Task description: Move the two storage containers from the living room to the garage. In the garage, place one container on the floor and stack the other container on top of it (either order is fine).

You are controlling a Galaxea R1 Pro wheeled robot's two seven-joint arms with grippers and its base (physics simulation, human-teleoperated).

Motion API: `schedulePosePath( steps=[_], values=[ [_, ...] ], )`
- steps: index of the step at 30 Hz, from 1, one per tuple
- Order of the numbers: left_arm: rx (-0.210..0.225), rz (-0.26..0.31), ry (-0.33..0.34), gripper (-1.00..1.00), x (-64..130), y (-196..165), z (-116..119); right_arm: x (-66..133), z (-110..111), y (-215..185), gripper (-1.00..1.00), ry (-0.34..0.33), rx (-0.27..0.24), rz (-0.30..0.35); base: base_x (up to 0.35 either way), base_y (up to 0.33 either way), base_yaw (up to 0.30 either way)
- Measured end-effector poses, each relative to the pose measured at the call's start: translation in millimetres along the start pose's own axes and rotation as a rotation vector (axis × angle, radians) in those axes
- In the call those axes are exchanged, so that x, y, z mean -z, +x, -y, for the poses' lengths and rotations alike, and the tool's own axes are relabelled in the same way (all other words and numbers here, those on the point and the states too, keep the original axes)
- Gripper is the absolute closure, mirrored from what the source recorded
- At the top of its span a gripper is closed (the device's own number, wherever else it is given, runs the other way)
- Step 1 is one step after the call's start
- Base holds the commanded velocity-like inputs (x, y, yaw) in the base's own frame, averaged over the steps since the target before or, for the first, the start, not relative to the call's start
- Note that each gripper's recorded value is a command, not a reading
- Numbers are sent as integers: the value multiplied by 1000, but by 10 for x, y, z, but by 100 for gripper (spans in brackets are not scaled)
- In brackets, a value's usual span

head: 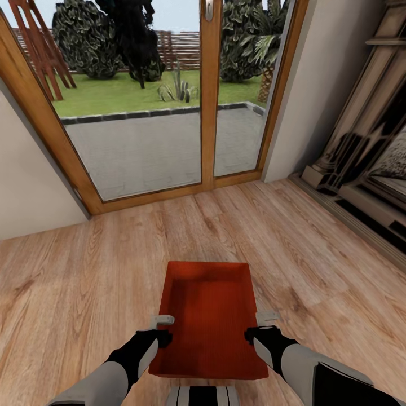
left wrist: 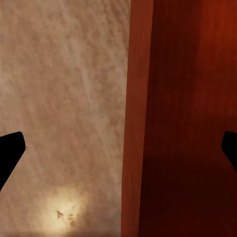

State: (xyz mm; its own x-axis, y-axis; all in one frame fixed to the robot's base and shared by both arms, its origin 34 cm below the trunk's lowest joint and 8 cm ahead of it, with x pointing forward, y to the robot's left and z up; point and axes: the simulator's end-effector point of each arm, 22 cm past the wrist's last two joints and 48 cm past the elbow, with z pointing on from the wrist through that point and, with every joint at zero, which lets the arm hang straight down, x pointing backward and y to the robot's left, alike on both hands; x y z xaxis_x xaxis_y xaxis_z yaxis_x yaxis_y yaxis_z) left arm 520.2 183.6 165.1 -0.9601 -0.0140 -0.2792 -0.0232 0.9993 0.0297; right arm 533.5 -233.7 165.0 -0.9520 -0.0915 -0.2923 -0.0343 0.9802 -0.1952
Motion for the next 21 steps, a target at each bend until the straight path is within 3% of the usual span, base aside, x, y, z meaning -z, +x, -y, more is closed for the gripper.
schedulePosePath(
  steps=[13,14,15,21],
  values=[
    [0,1,0,-100,1,-6,0,1,-10,6,-100,-2,0,0,0,0,0],
    [0,1,0,-100,1,-6,0,1,-10,6,100,-1,0,0,0,0,0],
    [0,1,0,100,1,-5,0,1,-10,6,100,-2,0,1,0,0,0],
    [20,-3,12,100,3,8,34,2,10,2,100,6,8,3,0,0,0]
  ],
)
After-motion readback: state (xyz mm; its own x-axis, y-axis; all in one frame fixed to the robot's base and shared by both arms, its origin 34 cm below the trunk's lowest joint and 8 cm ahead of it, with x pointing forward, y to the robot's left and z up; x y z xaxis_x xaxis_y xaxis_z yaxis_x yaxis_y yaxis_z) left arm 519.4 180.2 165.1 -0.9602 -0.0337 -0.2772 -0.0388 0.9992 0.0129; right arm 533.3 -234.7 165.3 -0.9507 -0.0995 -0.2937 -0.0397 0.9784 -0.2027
